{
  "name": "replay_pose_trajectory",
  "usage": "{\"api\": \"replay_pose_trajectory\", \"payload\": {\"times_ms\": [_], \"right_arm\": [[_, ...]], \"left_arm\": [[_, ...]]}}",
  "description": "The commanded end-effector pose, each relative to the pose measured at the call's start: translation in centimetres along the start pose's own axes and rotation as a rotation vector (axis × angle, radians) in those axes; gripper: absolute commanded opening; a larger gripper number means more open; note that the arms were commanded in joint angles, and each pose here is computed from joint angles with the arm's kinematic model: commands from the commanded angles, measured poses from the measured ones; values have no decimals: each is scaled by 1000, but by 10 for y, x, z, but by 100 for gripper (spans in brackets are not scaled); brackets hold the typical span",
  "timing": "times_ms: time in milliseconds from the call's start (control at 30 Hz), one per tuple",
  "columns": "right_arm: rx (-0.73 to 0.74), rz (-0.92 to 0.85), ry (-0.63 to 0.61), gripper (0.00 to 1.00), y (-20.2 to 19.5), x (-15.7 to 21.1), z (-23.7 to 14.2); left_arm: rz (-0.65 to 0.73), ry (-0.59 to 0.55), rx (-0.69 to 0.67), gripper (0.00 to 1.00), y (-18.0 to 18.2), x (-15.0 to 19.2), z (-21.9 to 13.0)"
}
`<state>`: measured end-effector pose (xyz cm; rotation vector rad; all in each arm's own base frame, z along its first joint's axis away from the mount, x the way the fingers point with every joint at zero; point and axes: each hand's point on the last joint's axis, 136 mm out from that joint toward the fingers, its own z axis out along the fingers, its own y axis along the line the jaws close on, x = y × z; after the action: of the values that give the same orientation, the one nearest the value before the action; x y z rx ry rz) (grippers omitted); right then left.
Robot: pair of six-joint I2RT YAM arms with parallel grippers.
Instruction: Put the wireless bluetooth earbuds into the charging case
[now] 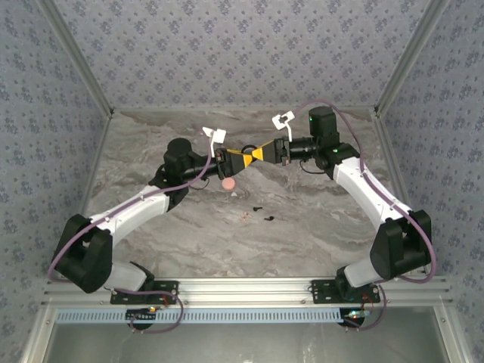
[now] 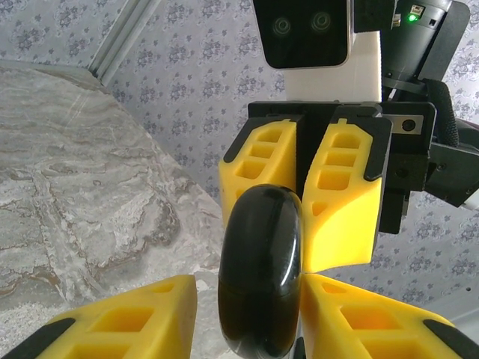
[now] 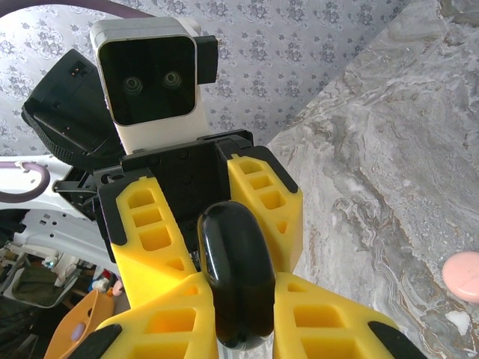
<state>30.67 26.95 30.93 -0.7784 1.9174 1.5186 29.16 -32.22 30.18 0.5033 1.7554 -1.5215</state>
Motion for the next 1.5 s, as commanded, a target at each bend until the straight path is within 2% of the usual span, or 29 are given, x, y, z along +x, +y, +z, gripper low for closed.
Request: {"api": "replay_pose_trajectory", "payload": {"times_ms": [0,133,267,433,467,500,567,700,800,1000,1133,1467], "right_arm": [[-35,-28,3,18,16,1,-2],[-41,-32,8,18,18,2,-2],[-35,-30,28,21,18,7,-1],[51,-41,25,39,15,9,-7],[84,-41,23,45,12,10,-10],[112,-43,15,47,11,9,-14],[148,-49,-1,50,11,7,-22],[250,-65,7,54,7,10,-34],[275,-76,29,54,9,14,-37],[310,-108,78,55,10,23,-32],[338,-125,100,55,7,24,-30],[347,-136,157,56,6,30,-19]], "left_arm": [[41,-35,29,40,-13,-16,4],[43,-34,28,33,-12,-16,5],[40,-33,20,21,-10,-15,5],[54,7,-51,14,0,-10,5],[69,17,-72,14,3,-10,4],[85,27,-98,13,7,-8,4],[120,28,-154,13,17,-8,2],[300,0,-150,14,19,-6,-1],[406,38,-134,16,18,1,0],[466,117,-77,18,17,9,9],[559,107,-27,20,8,15,9],[619,118,72,20,-11,23,11]]}}
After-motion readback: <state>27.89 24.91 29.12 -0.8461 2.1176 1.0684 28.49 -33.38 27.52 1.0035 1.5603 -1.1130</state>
